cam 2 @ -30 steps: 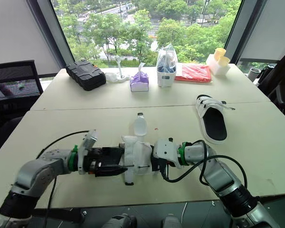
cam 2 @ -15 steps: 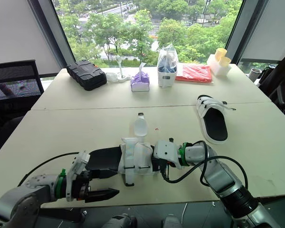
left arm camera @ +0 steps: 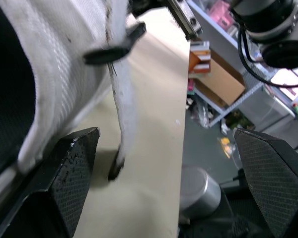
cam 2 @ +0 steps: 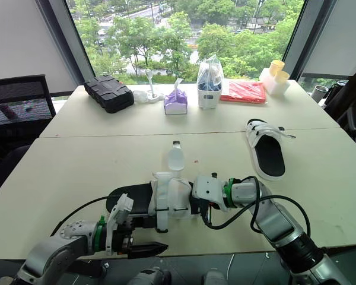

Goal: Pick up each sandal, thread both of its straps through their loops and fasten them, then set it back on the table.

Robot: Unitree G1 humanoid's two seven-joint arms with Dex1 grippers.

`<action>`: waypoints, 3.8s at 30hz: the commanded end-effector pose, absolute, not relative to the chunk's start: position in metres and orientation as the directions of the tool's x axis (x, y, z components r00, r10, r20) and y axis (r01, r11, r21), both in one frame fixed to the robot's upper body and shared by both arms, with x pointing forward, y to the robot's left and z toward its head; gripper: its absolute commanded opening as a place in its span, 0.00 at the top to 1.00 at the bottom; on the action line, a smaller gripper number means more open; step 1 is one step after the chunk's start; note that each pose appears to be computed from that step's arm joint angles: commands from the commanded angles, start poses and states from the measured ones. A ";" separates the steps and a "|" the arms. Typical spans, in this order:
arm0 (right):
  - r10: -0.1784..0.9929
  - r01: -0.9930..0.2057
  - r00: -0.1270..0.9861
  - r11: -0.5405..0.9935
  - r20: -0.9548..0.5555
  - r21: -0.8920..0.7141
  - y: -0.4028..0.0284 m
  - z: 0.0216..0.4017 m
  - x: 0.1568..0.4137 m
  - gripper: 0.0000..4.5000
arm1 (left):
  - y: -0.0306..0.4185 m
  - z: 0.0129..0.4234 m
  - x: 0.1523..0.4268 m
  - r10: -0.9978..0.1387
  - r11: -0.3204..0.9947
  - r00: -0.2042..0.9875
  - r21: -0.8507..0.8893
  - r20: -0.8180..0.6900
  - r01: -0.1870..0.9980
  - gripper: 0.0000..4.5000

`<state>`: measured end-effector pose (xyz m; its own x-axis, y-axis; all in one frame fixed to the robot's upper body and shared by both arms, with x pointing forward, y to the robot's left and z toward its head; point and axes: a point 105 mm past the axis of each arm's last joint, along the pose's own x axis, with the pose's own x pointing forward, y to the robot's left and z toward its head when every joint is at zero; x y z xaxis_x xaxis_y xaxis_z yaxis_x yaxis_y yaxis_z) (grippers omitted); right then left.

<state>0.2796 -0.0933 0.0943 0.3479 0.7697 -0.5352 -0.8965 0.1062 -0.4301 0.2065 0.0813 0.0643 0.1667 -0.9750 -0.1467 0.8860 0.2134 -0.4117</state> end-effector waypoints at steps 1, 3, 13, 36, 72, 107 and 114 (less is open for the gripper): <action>0.755 -0.909 0.330 0.094 -0.566 -0.405 -0.094 0.085 0.273 1.00 | 0.075 0.065 0.210 -0.977 0.209 0.173 -0.397 -0.124 0.894 0.01; 0.756 -0.910 0.329 0.094 -0.566 -0.403 -0.093 0.085 0.272 1.00 | 0.072 0.063 0.211 -0.977 0.209 0.176 -0.405 -0.118 0.890 0.12; 0.753 -0.911 0.331 0.099 -0.569 -0.400 -0.094 0.085 0.272 1.00 | 0.074 0.063 0.208 -0.980 0.197 0.168 -0.445 -0.105 0.874 0.98; 0.741 -0.921 0.305 0.070 -0.598 -0.383 -0.100 0.084 0.266 1.00 | 0.087 0.110 0.174 -0.993 0.017 0.000 -0.138 -0.121 0.990 0.98; 0.745 -0.898 0.339 0.073 -0.575 -0.435 -0.095 0.087 0.281 1.00 | 0.069 0.136 0.296 -0.991 0.021 0.126 -0.862 0.050 0.506 0.48; 0.734 -0.885 0.372 0.096 -0.568 -0.456 -0.100 0.088 0.287 1.00 | 0.136 0.095 0.326 -0.858 0.306 0.385 0.263 -0.339 0.915 0.01; 0.726 -0.883 0.377 0.095 -0.575 -0.460 -0.106 0.090 0.290 1.00 | 0.120 0.094 0.287 -0.920 0.119 0.168 0.156 -0.353 0.981 0.01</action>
<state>0.2847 -0.0914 0.0962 0.3485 0.7659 -0.5403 -0.8804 0.0696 -0.4691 0.2971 0.1238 0.0957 0.2297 -0.9128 -0.3375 0.9667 0.1738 0.1879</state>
